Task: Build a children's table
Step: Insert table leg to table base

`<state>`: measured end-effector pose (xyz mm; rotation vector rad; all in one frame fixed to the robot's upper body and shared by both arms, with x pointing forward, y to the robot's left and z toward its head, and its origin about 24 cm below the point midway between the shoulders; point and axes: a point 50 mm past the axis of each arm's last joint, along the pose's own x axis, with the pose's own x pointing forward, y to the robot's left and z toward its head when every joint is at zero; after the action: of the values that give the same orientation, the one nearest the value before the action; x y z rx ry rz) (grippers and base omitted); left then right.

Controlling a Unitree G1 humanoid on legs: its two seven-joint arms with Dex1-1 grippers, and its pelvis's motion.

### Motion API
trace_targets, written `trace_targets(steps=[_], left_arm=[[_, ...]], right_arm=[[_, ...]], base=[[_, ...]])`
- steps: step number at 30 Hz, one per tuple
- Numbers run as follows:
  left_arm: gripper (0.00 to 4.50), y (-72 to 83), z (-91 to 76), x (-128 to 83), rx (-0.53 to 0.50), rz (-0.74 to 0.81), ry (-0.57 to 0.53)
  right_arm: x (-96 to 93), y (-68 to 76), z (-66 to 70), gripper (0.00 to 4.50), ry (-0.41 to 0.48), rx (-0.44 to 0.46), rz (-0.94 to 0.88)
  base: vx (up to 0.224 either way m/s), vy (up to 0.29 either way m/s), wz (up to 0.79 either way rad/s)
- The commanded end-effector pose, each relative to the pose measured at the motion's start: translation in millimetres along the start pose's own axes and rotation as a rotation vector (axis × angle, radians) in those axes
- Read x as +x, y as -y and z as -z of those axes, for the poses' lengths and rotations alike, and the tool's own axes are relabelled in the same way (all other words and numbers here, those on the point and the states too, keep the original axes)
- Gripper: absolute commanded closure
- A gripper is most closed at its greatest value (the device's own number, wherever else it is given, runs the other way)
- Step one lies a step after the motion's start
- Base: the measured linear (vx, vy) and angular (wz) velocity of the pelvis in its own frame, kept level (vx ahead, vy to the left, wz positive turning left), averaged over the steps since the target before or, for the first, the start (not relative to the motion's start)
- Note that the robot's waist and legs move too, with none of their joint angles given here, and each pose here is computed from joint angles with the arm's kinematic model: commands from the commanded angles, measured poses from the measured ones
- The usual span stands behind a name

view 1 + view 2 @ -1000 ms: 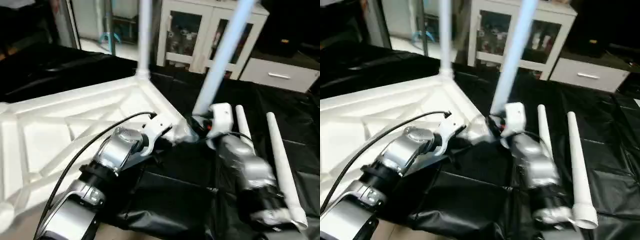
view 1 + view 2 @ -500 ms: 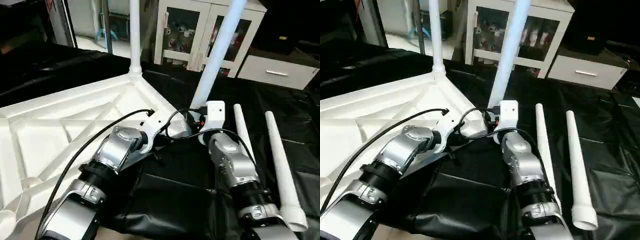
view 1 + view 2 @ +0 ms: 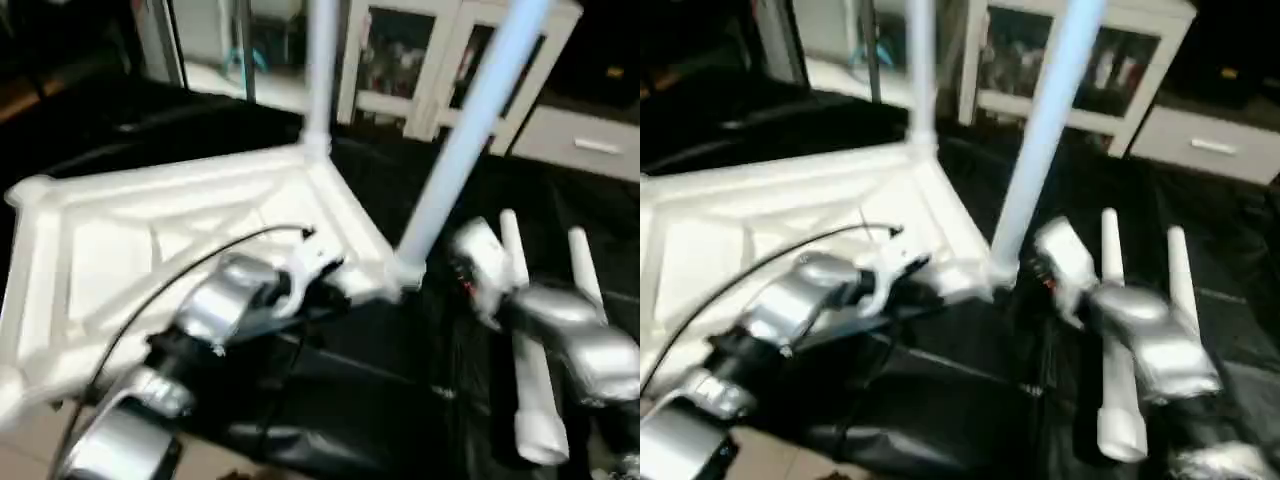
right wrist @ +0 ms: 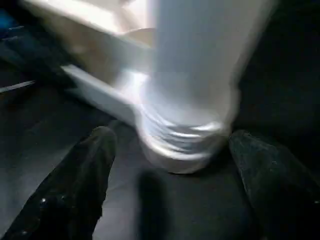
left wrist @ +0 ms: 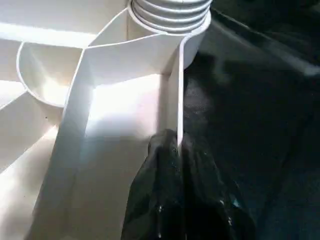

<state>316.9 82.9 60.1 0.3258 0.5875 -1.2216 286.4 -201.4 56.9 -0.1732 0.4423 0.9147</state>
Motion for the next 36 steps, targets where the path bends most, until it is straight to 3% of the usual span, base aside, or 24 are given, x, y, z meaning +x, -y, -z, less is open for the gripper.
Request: trace_targets(steps=[1,8,20,31,36], left_arm=[[4.5,14.6,-2.1,7,0.026,0.125,-0.002],[4.5,25.1,4.2,0,0.052,0.237,-0.042],[4.5,27.2,5.7,-5,0.058,0.255,-0.055],[4.5,27.5,5.3,-5,0.055,0.252,-0.06],[4.5,27.5,5.8,-5,0.052,0.249,-0.061]], right_arm=[[-5.4,-1.8,-3.2,0.64,-0.013,-0.041,-0.07],[-14.2,-4.0,-1.4,0.64,-0.013,-0.034,-0.166],[-10.4,-7.8,2.2,0.64,-0.013,-0.042,-0.219],[-4.9,-12.0,3.5,1.65,0.002,-0.019,-0.252],[-4.1,-13.9,5.1,1.76,-0.002,-0.012,-0.269]], base=[[0.0,0.0,0.0],[0.0,0.0,0.0],[0.0,0.0,0.0],[0.0,0.0,0.0],[0.0,0.0,0.0]])
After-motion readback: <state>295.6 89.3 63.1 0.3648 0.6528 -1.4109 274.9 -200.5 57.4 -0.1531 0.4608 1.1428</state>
